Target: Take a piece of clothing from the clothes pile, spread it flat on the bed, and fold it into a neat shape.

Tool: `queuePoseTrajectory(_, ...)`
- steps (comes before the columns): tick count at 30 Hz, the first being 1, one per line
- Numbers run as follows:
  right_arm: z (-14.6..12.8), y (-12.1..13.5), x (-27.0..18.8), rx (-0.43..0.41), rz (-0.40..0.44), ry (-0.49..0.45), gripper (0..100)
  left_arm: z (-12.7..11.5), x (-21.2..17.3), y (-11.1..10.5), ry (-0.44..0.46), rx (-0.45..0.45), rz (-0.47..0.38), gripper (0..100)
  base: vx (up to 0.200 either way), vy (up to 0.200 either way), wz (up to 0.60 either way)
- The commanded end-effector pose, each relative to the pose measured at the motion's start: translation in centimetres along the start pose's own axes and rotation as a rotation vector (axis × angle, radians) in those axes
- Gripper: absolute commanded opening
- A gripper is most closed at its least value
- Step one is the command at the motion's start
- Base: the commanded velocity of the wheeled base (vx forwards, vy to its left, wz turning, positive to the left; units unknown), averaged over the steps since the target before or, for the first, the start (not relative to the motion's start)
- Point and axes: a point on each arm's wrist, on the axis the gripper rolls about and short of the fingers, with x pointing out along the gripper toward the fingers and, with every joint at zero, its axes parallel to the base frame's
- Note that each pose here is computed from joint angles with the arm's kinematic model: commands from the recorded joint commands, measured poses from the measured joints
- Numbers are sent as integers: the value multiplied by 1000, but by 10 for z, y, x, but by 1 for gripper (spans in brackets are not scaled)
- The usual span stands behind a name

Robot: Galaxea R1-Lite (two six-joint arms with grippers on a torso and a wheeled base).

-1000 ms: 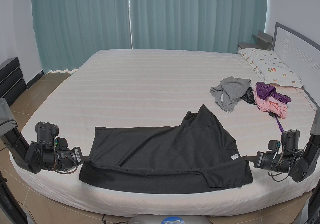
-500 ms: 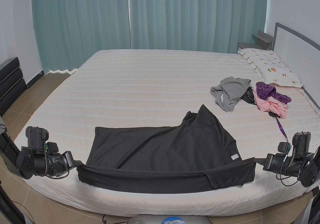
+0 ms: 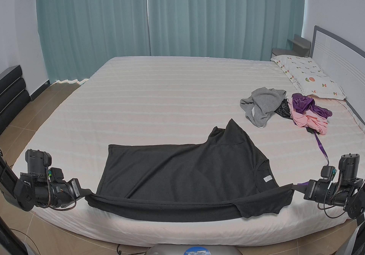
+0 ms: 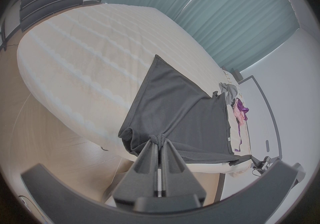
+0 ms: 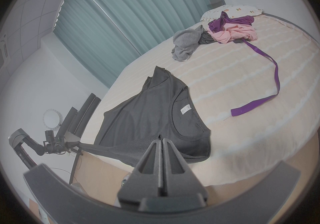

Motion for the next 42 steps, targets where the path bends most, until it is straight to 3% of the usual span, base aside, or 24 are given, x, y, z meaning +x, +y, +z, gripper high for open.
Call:
queuePoseTrajectory(1,-3,2,-7,-10,2,-7,0,-4,-7,-1,-10,3,-4,0,0,0,0)
queuePoseTrajectory(25,-16,1,-16,15,-45,92,0,-25,-12,11,52,-38,41,0,0,0,0)
queuePoseTrajectory(36,0,-1,11,3,-38,101,0,-12,12,13,82,-44,52,0,0,0,0)
queuePoseTrajectory(42,9,-4,40,-10,-67,111,0,4,31,11,51,-78,87,0,0,0,0)
